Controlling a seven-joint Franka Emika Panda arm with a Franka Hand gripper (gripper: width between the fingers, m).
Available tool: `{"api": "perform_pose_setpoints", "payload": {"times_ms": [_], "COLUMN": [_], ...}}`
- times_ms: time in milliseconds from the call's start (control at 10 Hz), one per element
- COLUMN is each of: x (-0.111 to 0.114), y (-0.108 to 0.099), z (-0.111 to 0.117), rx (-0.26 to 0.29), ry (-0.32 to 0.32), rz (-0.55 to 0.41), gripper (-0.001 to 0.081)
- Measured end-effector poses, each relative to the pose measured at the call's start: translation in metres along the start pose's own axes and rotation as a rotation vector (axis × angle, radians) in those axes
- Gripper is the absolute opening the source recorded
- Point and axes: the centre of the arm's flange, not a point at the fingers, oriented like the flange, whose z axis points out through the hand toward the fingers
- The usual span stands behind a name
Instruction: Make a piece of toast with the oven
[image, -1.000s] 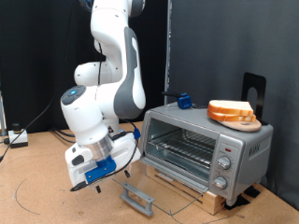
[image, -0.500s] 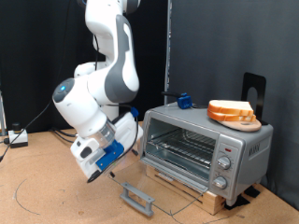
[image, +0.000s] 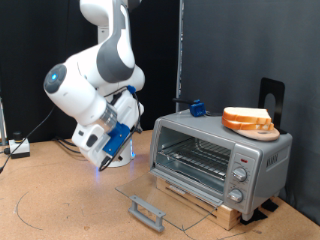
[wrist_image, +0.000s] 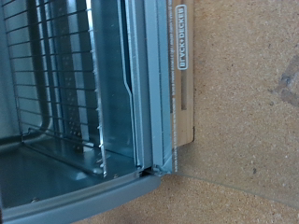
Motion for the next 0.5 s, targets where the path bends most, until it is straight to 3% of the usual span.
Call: {"api": "perform_pose_setpoints", "payload": {"times_ms": [200,300,500], "x": [-0.009,-0.012,-0.025], "y": [0.0,-0.008,-0.033], "z": [-0.003,-0.001,-0.004], "rx": [0.007,0.05,0.148], "ry": [0.003,-0.013,-0.024], "rz": [-0.012,-0.058,-0.27], "gripper": [0.0807,0.0807,0.0807]}}
